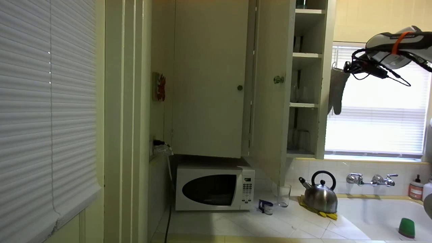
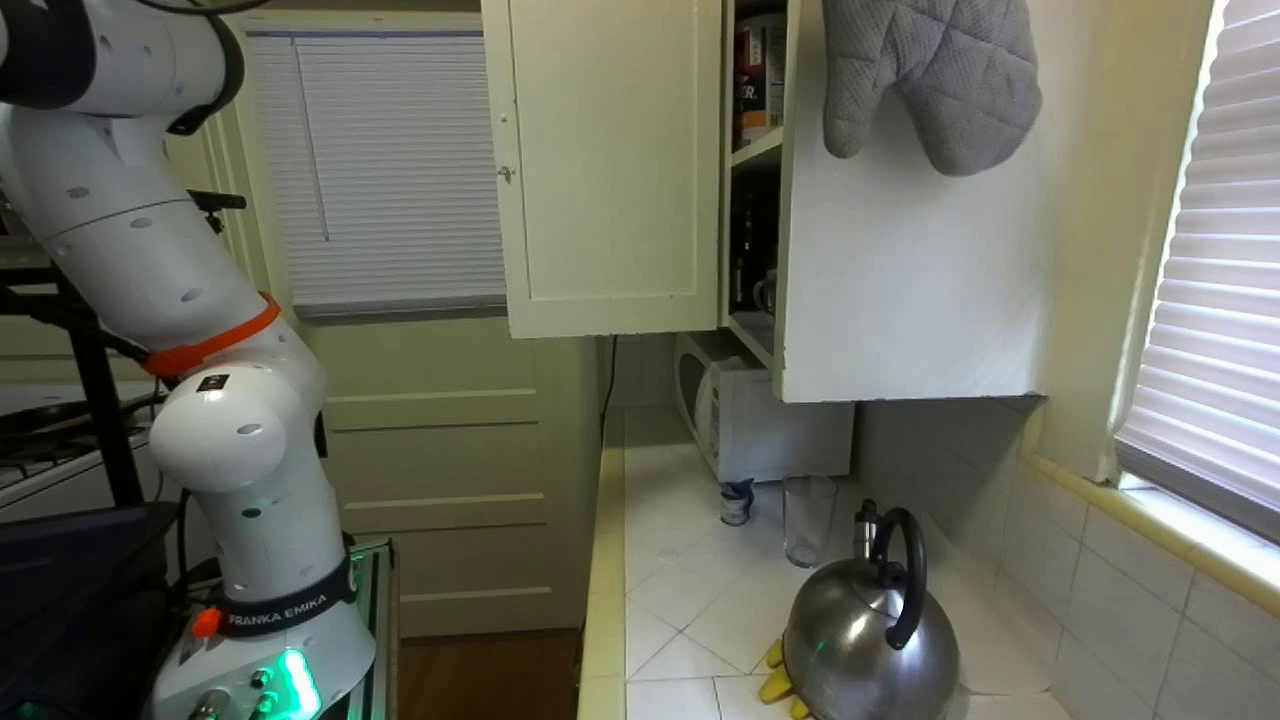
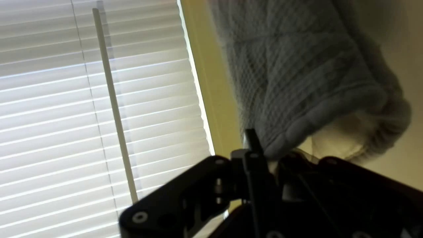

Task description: Move the mitten to the counter

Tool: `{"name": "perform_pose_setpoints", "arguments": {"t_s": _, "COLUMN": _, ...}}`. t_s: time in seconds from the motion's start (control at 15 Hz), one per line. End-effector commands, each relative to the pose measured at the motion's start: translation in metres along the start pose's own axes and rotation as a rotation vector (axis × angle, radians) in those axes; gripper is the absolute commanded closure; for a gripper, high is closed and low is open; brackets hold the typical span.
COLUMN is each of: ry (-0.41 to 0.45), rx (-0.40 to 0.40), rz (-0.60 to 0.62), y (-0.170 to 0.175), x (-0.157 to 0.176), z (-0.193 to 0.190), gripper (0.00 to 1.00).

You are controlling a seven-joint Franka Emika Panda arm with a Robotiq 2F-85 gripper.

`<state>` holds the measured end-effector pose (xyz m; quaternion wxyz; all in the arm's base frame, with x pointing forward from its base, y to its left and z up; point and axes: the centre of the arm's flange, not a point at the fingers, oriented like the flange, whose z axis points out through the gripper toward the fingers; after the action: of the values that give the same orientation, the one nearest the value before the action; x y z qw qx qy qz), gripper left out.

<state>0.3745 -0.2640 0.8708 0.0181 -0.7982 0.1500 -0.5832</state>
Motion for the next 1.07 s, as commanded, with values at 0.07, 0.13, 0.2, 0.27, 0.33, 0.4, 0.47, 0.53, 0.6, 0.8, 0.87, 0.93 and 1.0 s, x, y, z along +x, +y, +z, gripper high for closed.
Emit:
{"name": "perform_pose_setpoints", "arguments": {"t_s": 0.07, "ry": 0.038, "rx": -0.062, "rz": 0.036, "y": 0.012, "x": 0.017, "z": -0.001, "gripper": 0.98}}
{"name": "perform_pose_setpoints", "arguments": {"t_s": 0.13, "ry": 0.031, "rx": -0.109, "rz": 0.019, "y": 0.015, "x": 0.016, "z": 0.0, "gripper": 0.98}}
{"name": "perform_pose_setpoints", "arguments": {"t_s": 0.2, "ry": 0.005, "rx": -0.131, "rz": -0.005, "y": 0.019, "x": 0.014, "z": 0.001, "gripper": 0.98}}
{"name": "perform_pose_setpoints", "arguments": {"t_s": 0.27, "ry": -0.011, "rx": -0.16, "rz": -0.022, "y": 0.023, "x": 0.011, "z": 0.002, "gripper": 0.98}}
{"name": "perform_pose_setpoints", "arguments": {"t_s": 0.33, "ry": -0.038, "rx": -0.186, "rz": -0.039, "y": 0.029, "x": 0.005, "z": 0.003, "gripper": 0.98}}
{"name": "perform_pose_setpoints", "arguments": {"t_s": 0.4, "ry": -0.061, "rx": -0.213, "rz": -0.055, "y": 0.034, "x": -0.001, "z": 0.004, "gripper": 0.98}}
{"name": "perform_pose_setpoints", "arguments": {"t_s": 0.47, "ry": -0.083, "rx": -0.233, "rz": -0.065, "y": 0.039, "x": -0.007, "z": 0.004, "gripper": 0.98}}
{"name": "perform_pose_setpoints", "arguments": {"t_s": 0.53, "ry": -0.108, "rx": -0.242, "rz": -0.072, "y": 0.043, "x": -0.018, "z": 0.003, "gripper": 0.98}}
{"name": "perform_pose_setpoints", "arguments": {"t_s": 0.6, "ry": -0.129, "rx": -0.246, "rz": -0.081, "y": 0.047, "x": -0.026, "z": 0.001, "gripper": 0.98}}
{"name": "perform_pose_setpoints", "arguments": {"t_s": 0.8, "ry": -0.181, "rx": -0.275, "rz": -0.09, "y": 0.061, "x": -0.068, "z": -0.007, "gripper": 0.98}}
{"name": "perform_pose_setpoints", "arguments": {"t_s": 0.87, "ry": -0.199, "rx": -0.277, "rz": -0.084, "y": 0.067, "x": -0.084, "z": -0.011, "gripper": 0.98}}
{"name": "perform_pose_setpoints", "arguments": {"t_s": 0.93, "ry": -0.214, "rx": -0.289, "rz": -0.091, "y": 0.072, "x": -0.1, "z": -0.018, "gripper": 0.98}}
{"name": "perform_pose_setpoints", "arguments": {"t_s": 1.0, "ry": -0.233, "rx": -0.288, "rz": -0.084, "y": 0.076, "x": -0.118, "z": -0.021, "gripper": 0.98}}
